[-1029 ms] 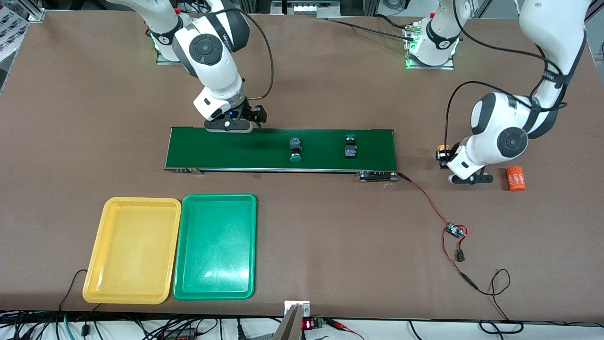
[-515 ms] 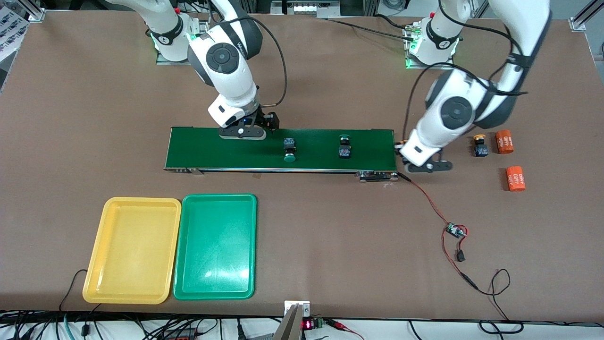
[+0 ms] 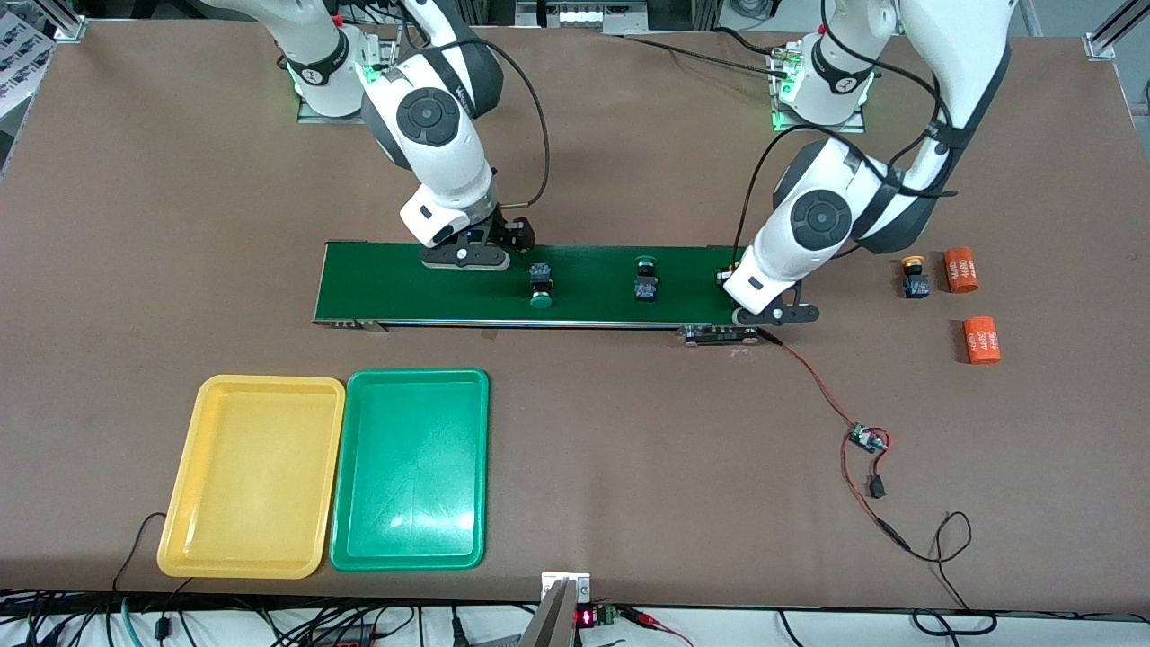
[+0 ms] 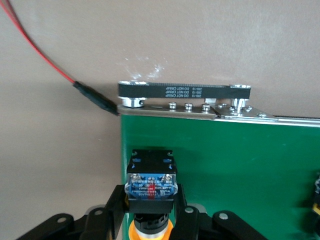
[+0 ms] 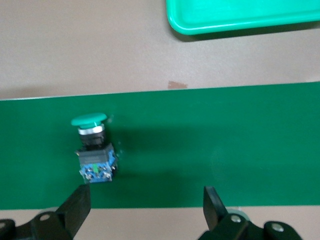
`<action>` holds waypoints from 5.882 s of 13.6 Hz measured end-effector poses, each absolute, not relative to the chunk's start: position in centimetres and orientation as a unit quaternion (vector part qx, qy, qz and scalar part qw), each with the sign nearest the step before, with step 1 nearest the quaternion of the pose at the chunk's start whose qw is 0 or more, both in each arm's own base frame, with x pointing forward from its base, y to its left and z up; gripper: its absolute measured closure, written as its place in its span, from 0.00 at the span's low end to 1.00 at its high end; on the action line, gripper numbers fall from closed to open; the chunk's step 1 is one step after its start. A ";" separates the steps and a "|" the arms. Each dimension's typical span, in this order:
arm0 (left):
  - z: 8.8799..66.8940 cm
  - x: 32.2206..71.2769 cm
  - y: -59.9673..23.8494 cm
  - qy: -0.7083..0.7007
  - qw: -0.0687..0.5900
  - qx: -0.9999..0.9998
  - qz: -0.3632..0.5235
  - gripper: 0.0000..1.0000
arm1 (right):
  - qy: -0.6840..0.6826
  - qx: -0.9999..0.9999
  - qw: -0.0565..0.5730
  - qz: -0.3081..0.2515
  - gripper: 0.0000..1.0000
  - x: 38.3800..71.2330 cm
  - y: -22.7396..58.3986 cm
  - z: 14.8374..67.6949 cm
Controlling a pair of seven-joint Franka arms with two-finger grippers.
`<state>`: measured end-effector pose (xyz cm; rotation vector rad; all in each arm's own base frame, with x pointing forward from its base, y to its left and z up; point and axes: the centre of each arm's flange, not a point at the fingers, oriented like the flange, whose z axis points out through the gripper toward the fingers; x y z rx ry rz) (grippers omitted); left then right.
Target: Sort buttons by color to trays
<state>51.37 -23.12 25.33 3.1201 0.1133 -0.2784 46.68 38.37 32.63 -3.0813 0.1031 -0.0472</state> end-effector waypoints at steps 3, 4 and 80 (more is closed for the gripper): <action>25.1 51.3 -24.0 0.030 0.006 0.995 -0.090 0.57 | 0.035 -0.999 0.023 -0.017 0.00 47.7 38.2 31.6; 25.1 51.3 -24.2 0.028 0.007 0.996 -0.089 0.57 | 0.034 -0.999 0.020 -0.017 0.00 47.9 38.3 31.1; 27.2 53.3 -21.9 -0.047 0.093 0.992 -0.072 0.26 | 0.057 -0.998 -0.001 0.024 0.00 52.4 27.7 31.9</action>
